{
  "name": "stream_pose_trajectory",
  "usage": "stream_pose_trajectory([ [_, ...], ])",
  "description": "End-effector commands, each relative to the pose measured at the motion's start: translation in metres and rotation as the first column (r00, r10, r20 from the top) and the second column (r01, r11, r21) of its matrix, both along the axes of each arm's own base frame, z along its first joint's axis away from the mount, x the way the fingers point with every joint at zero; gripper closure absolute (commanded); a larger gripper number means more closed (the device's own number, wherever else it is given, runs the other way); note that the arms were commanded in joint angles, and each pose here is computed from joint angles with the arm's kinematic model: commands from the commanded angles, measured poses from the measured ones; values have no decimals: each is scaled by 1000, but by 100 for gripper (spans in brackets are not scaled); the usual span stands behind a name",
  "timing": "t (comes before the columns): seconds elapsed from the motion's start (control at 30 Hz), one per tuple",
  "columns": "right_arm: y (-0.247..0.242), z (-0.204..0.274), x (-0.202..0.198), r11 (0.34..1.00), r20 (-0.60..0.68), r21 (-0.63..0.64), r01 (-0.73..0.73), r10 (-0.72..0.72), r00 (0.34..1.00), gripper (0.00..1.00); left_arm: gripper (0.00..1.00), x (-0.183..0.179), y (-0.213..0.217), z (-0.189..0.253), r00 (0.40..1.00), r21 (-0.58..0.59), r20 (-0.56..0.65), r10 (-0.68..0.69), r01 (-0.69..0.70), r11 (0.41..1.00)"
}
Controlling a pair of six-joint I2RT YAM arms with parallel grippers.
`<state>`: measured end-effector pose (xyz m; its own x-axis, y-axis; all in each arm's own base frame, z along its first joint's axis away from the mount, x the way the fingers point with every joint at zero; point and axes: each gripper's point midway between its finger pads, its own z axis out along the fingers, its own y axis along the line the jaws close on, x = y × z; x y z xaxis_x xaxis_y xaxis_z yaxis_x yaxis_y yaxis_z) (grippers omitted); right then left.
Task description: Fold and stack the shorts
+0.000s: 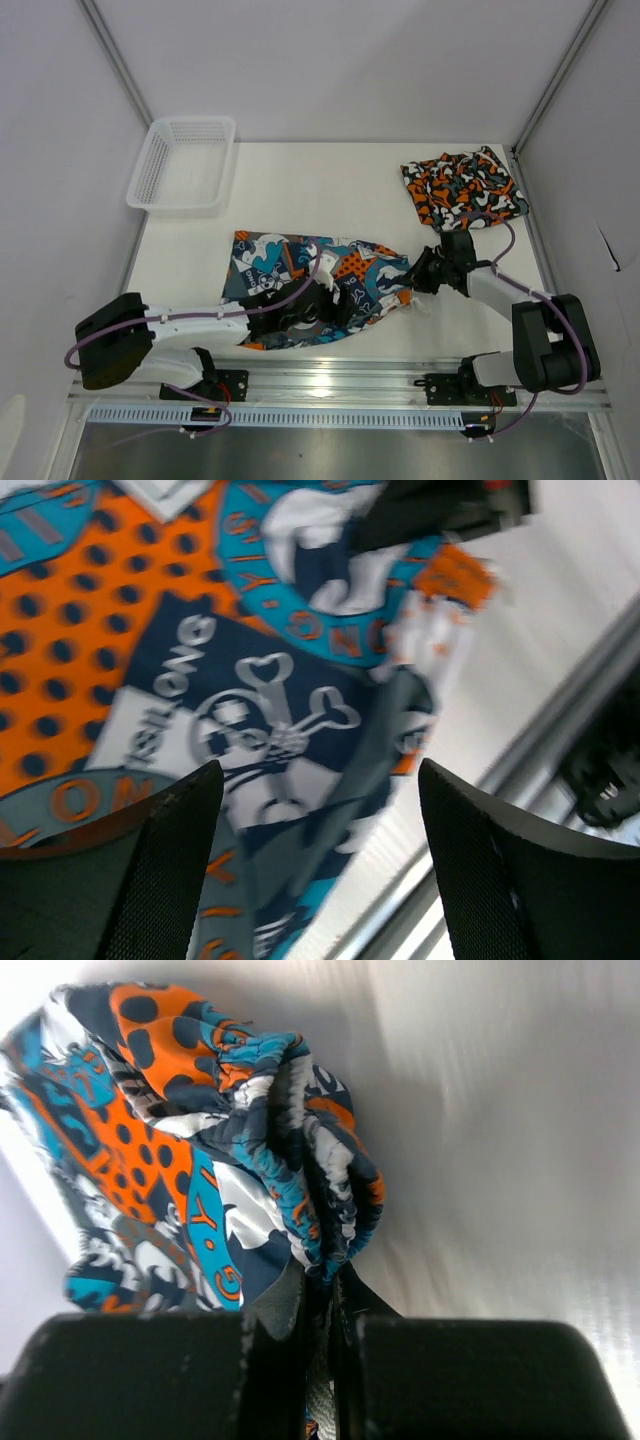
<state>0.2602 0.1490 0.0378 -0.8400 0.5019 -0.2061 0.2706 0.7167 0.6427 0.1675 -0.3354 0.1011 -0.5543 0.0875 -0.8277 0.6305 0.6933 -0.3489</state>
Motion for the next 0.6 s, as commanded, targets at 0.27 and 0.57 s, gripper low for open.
stream_pose_trajectory([
  [0.27, -43, -10, -2, 955, -58, -233, -182, 173, 983, 100, 39, 29, 37, -72, 954, 289, -135, 266, -219, 932],
  [0.57, -92, 1, 27, 924, -9, -382, -33, 32, 999, 100, 50, 43, 77, -145, 831, 372, -328, 449, -323, 870],
])
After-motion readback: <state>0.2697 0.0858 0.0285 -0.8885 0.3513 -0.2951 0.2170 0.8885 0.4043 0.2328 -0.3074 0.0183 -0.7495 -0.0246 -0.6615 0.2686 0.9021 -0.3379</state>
